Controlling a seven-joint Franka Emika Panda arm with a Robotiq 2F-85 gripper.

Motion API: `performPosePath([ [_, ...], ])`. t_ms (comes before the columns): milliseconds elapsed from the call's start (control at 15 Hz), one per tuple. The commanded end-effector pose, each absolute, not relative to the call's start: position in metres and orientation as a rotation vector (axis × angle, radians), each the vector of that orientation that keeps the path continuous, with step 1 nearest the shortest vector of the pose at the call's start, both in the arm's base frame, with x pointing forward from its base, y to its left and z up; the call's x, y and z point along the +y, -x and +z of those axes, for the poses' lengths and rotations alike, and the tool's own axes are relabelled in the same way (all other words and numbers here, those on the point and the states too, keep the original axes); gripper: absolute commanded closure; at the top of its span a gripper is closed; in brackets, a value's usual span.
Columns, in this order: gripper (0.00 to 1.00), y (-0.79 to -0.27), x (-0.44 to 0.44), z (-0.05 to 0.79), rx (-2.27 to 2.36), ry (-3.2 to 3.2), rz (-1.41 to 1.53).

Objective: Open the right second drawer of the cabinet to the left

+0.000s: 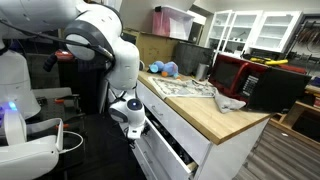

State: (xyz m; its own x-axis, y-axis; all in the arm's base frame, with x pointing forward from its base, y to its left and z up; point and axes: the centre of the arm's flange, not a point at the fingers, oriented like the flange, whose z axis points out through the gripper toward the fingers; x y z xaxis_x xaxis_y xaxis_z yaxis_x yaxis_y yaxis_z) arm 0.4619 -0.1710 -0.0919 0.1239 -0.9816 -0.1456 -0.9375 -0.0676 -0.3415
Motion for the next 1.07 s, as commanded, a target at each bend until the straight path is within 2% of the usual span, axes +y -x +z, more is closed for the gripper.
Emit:
performPosePath([
  [0,0.00,-0.438,-0.175,-0.078,1.865,2.024,-0.106],
  [1000,0.00,-0.440,-0.204,-0.020,1.862,1.672,0.010],
])
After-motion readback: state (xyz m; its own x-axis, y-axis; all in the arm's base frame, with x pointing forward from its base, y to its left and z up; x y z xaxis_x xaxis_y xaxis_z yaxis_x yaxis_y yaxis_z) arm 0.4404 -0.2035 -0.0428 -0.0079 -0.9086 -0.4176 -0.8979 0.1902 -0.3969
